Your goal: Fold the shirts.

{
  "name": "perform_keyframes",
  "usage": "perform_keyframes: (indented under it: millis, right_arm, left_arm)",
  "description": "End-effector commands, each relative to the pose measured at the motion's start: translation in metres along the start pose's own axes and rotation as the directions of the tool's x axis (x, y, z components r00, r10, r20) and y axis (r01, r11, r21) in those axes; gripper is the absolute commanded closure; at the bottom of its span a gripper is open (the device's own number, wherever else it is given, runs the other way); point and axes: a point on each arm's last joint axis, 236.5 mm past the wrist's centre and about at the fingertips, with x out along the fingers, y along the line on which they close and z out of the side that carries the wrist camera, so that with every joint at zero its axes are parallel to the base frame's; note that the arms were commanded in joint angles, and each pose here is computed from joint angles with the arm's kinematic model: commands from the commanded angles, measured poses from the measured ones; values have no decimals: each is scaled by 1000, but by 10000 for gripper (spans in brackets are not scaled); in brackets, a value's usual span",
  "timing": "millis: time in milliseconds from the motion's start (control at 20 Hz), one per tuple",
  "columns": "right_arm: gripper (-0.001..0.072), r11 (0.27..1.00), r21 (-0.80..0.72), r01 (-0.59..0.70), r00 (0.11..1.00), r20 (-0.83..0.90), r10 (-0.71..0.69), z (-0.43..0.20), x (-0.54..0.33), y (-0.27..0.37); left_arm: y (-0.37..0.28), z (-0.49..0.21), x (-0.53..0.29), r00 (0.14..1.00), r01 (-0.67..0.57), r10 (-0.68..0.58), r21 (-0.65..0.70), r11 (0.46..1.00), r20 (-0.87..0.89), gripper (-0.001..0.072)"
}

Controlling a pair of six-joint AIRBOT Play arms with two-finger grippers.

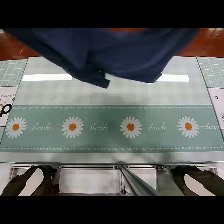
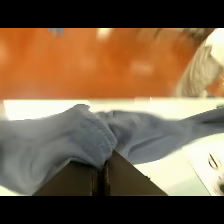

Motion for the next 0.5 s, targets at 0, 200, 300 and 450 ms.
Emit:
perform_keyframes:
  millis: [0, 200, 300, 450]
  right_arm:
    - [683, 978, -49, 203, 952, 242, -186, 49, -130, -1]
    - [683, 934, 11, 356, 878, 339, -339, 38, -227, -8]
    - [683, 922, 40, 385, 864, 335, -375, 22, -253, -8]
    - [683, 914, 65, 402, 875, 268, -404, -9, -262, -11]
  left_arm:
    - [-67, 61, -59, 982, -90, 56, 188, 978, 181, 690]
    - [-82, 61, -115, 911, -363, 288, 243, 900, 295, 690]
    - [-107, 52, -133, 896, -400, 299, 302, 866, 329, 689]
    - [-122, 39, -171, 853, -488, 363, 326, 809, 376, 689]
